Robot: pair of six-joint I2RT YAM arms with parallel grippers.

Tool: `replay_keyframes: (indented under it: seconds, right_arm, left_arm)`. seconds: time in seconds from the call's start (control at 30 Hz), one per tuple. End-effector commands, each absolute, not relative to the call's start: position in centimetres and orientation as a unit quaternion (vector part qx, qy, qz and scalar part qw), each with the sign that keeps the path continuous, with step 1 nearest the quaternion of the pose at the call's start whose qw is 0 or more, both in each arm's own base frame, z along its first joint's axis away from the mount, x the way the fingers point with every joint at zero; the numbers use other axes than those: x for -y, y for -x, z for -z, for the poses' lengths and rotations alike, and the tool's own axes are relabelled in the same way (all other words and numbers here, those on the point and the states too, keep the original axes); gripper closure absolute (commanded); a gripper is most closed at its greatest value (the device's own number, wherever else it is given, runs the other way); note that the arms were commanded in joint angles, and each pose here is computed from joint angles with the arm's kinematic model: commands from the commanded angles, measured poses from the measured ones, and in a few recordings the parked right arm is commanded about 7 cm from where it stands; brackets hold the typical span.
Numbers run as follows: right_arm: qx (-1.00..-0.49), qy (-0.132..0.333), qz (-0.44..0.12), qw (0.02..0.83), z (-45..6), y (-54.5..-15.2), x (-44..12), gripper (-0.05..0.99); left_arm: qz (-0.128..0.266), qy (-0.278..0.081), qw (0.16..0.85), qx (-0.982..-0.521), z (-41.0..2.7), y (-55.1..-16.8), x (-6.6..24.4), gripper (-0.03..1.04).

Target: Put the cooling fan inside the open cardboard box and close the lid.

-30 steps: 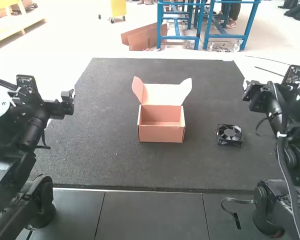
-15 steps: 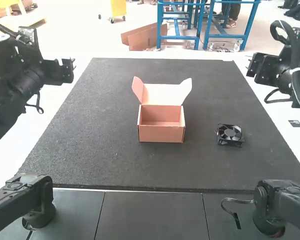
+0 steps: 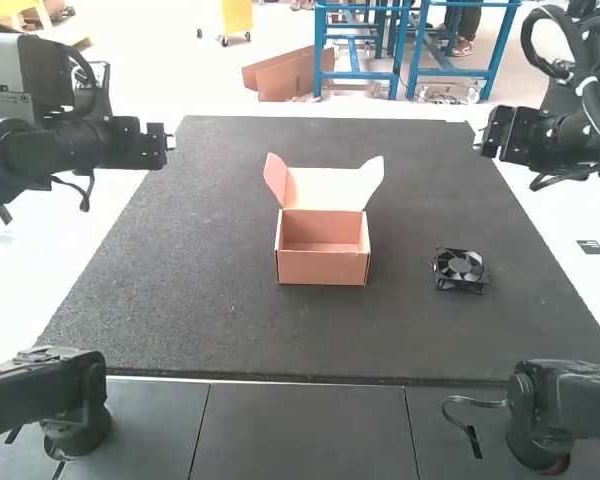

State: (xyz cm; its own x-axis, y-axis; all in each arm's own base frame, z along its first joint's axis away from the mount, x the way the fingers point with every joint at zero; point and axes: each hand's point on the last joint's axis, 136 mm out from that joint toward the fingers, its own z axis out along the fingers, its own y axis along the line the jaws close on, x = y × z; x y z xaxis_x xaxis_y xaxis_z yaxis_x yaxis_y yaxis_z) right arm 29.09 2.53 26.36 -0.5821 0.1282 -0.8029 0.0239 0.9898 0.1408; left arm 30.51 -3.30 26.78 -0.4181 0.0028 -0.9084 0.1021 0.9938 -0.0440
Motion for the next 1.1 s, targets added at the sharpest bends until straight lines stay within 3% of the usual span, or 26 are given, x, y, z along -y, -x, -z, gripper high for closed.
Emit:
replay_keyframes:
  seconds: [0.0,0.17,0.63,1.07]
  right_arm:
    - [-0.902,-0.048,-0.058,0.425,-25.4,-29.3,-2.4,0.03]
    - [-0.931,-0.037,-0.043,0.360,-22.3,-28.4,-2.3,0.03]
    - [-0.962,-0.006,-0.018,0.274,-16.5,-28.0,-2.1,0.03]
    - [-0.973,-0.021,0.033,0.228,-12.1,-28.8,3.0,0.03]
  left_arm:
    - [0.059,-0.037,0.527,-0.847,-26.9,-30.5,3.9,0.04]
    - [0.068,-0.055,0.481,-0.872,-24.1,-29.7,5.0,0.04]
    - [0.114,-0.157,0.469,-0.861,-24.0,-27.5,11.8,0.04]
    - [0.106,-0.164,0.475,-0.858,-23.5,-27.6,12.3,0.04]
